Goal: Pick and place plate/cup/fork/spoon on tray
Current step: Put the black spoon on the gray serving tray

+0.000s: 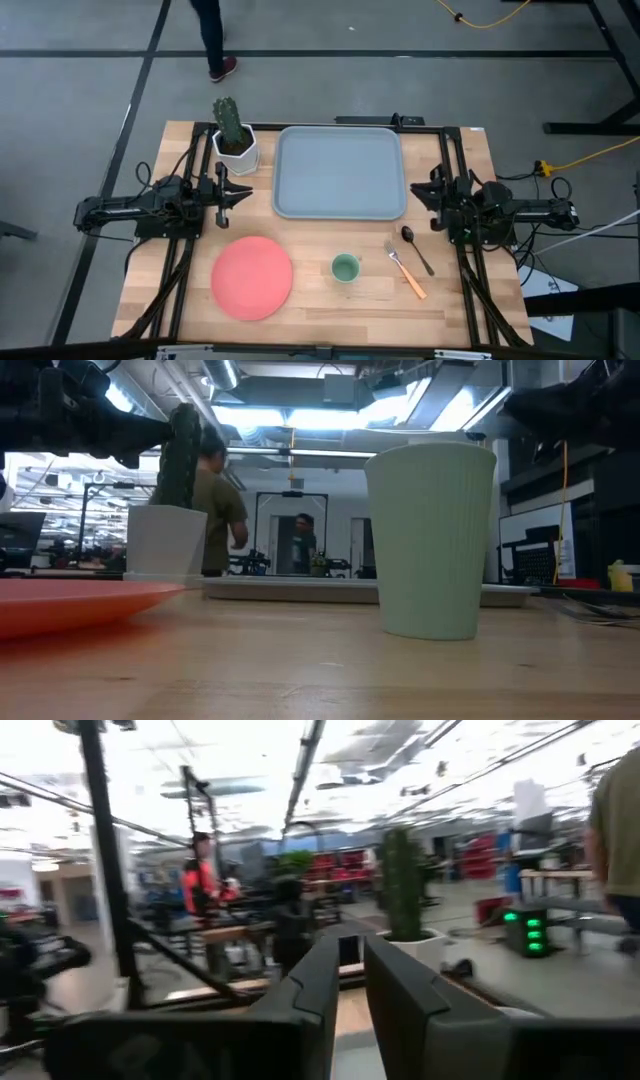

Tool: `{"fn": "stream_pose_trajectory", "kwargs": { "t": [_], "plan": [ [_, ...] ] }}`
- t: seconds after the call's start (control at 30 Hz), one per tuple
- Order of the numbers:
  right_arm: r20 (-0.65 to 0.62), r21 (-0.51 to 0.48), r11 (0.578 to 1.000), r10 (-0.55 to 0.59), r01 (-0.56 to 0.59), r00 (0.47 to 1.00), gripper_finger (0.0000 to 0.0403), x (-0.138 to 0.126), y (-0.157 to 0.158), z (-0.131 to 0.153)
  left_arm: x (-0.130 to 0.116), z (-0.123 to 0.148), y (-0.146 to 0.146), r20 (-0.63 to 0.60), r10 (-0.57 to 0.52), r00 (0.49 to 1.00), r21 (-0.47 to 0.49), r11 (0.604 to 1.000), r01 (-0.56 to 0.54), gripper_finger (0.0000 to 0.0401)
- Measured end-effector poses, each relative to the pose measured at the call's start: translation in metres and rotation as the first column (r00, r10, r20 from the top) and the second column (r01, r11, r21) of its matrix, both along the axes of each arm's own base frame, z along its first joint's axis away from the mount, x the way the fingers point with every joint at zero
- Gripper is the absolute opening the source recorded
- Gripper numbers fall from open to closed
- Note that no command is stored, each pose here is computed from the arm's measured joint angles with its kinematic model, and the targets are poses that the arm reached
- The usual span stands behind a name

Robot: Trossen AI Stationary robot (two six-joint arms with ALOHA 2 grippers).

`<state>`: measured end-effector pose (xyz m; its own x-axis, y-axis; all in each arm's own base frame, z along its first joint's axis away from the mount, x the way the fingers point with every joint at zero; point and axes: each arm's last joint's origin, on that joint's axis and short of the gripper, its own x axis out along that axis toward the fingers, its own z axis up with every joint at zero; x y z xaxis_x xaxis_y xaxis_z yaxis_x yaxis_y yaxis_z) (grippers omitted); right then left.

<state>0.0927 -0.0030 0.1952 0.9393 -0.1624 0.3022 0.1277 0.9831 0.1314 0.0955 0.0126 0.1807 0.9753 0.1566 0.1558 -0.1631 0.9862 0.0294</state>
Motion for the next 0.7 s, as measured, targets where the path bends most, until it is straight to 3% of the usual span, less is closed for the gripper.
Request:
{"fn": "stream_pose_trajectory", "kwargs": {
  "t": [0.1, 0.3, 0.47, 0.6, 0.7],
  "plan": [
    [-0.006, -0.014, 0.998, -0.054, 0.054, 0.999, 0.0057, 0.000, -0.001, 0.000, 0.000, 0.000, 0.000, 0.005, 0.000, 1.000, 0.000, 1.000, 0.000, 0.0041],
    [-0.003, -0.020, 0.998, -0.057, 0.057, 0.998, 0.0057, 0.000, -0.001, 0.000, -0.002, 0.011, 0.000, 0.119, -0.008, 0.993, -0.033, 0.999, 0.012, 0.0041],
    [0.018, -0.090, 0.993, -0.081, 0.082, 0.997, 0.0057, -0.001, -0.001, 0.003, -0.005, 0.019, 0.001, 0.204, 0.049, 0.978, -0.001, 0.999, -0.050, 0.0041],
    [0.125, -0.122, 0.988, -0.082, 0.098, 0.989, 0.0057, -0.006, -0.001, 0.013, -0.007, 0.023, 0.001, 0.253, 0.060, 0.966, -0.002, 0.998, -0.062, 0.0041],
    [0.259, -0.187, 0.982, 0.039, 0.011, 0.965, 0.0057, -0.012, 0.003, 0.027, -0.007, 0.025, 0.000, 0.264, 0.011, 0.964, 0.016, 1.000, -0.016, 0.0041]
  ]
}}
